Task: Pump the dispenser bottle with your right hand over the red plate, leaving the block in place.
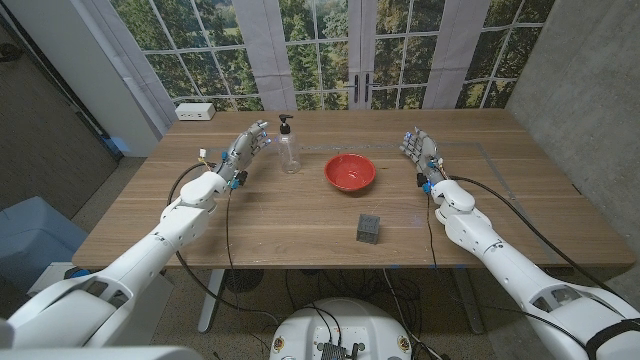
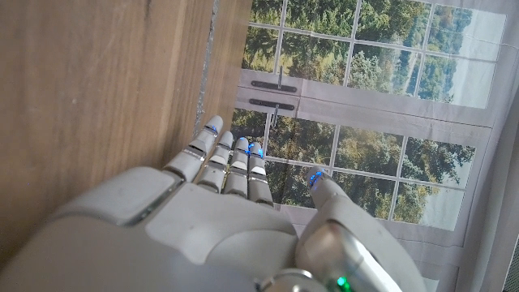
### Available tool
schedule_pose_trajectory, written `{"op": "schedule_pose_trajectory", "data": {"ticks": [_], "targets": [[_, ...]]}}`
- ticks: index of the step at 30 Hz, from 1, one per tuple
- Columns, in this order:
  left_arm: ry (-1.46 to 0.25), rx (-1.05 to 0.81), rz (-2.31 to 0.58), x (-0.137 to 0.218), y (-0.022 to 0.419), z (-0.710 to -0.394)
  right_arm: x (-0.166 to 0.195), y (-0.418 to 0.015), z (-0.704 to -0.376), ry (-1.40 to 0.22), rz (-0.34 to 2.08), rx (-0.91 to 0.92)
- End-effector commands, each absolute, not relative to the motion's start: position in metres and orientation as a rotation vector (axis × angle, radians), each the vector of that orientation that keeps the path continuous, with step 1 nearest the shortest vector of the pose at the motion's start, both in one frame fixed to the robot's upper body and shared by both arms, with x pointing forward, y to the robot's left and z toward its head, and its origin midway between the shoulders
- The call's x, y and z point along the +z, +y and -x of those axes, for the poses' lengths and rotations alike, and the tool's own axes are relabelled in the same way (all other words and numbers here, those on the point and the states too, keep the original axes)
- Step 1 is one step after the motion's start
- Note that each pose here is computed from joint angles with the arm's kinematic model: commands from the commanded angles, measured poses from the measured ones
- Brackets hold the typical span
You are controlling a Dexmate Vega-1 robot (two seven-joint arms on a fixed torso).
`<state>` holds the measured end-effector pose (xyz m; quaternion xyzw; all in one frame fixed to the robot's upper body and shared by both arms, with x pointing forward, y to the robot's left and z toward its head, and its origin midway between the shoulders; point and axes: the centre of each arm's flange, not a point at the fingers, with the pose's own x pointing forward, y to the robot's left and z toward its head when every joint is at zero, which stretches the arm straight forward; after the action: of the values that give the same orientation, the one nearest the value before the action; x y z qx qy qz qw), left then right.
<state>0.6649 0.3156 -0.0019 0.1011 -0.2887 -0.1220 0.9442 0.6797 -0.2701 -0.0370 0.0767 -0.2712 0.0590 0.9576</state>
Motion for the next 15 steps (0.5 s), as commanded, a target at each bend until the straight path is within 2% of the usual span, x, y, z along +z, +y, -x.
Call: {"op": "schedule_pose_trajectory", "data": {"ticks": [1, 15], "targets": [[-0.565, -0.273, -0.403, 0.0122, 0.3102, -0.6601, -0.0394, -0.2713, -0.6734, -0.570, -0.166, 0.104], [-0.557, -0.250, -0.488, 0.0190, 0.3030, -0.6539, -0.0409, -0.2711, -0.6674, -0.586, -0.169, 0.104]]}}
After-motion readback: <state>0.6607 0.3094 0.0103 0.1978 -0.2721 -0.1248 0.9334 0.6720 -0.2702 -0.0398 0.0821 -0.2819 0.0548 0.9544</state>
